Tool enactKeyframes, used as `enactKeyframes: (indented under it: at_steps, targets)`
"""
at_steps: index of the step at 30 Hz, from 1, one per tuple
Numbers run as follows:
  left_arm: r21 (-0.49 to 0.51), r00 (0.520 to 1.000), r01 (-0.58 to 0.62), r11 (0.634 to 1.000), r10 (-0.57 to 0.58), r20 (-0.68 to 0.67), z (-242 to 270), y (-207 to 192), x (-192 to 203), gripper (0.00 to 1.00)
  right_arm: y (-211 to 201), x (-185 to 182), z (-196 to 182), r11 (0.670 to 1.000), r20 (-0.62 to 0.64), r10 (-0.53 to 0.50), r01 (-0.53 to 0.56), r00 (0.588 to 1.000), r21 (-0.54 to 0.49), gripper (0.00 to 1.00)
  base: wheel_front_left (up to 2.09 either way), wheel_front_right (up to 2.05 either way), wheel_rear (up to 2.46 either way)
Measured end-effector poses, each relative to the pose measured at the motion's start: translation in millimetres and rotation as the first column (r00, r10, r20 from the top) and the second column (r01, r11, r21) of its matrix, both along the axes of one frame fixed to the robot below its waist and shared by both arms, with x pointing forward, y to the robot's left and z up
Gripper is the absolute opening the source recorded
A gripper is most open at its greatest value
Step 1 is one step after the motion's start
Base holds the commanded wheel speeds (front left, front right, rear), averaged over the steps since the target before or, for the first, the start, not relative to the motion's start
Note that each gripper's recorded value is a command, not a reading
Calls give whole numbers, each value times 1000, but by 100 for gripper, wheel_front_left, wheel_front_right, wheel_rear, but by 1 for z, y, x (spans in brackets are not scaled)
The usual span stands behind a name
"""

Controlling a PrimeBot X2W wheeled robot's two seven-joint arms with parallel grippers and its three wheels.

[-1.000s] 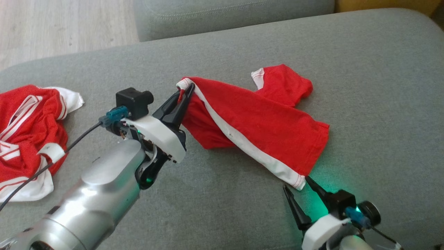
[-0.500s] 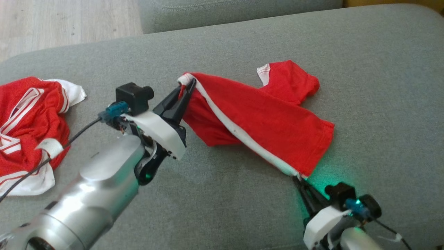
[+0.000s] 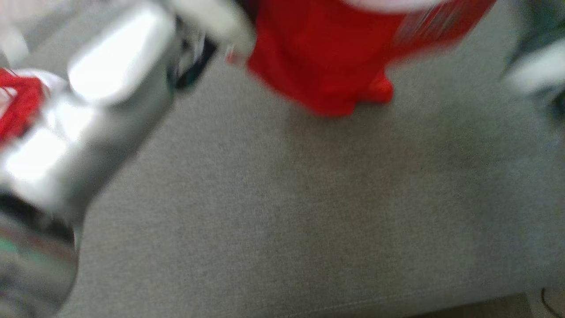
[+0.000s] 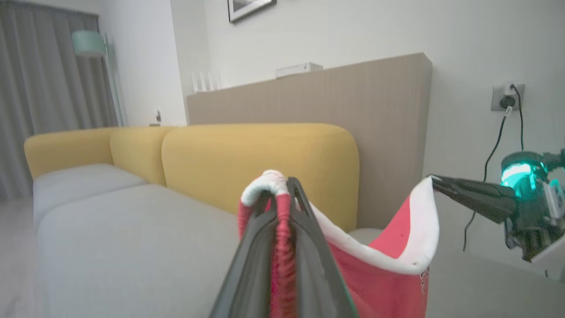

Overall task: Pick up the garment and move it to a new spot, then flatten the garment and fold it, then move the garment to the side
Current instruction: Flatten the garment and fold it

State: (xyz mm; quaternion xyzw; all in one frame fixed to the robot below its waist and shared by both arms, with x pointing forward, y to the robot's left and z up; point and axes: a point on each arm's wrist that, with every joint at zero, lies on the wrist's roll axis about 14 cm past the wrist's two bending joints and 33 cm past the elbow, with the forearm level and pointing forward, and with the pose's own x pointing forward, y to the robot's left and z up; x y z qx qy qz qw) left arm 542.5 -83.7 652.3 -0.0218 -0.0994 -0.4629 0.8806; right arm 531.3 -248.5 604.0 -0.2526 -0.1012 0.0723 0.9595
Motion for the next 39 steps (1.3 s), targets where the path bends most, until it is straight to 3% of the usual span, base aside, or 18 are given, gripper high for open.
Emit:
enactKeyframes:
  at_steps: [3,7,12,18,25,31,36,39]
  targets:
    - [-54,995,-3,999,8,100,39,-8,28,0,-13,41,66,995,134,-7,19,991,-94,0,0,0,0]
    - [-121,988,-42,992,59,143,58,-1,59,0,-21,67,97,991,202,-17,44,979,-127,0,0,0,0]
    - [-249,980,-11,968,60,190,71,6,71,0,-18,84,92,985,218,10,28,976,-171,0,0,0,0]
    - [-230,994,11,973,13,105,3,16,54,0,-12,78,50,986,170,43,-14,984,-167,0,0,0,0]
    - [-148,991,-13,989,-6,-132,-102,40,-11,0,-12,14,-40,997,-23,32,-34,999,-68,0,0,0,0]
    - [-57,930,-35,998,11,-368,-180,58,-102,0,-9,-80,-114,999,-238,-1,10,971,39,0,0,0,0]
    - [-62,856,-58,996,17,-517,-206,63,-177,0,-3,-149,-130,994,-329,-19,52,944,94,0,0,0,0]
    - [-81,836,-70,994,15,-549,-204,66,-208,0,5,-178,-127,991,-358,-10,56,934,118,0,0,0,0]
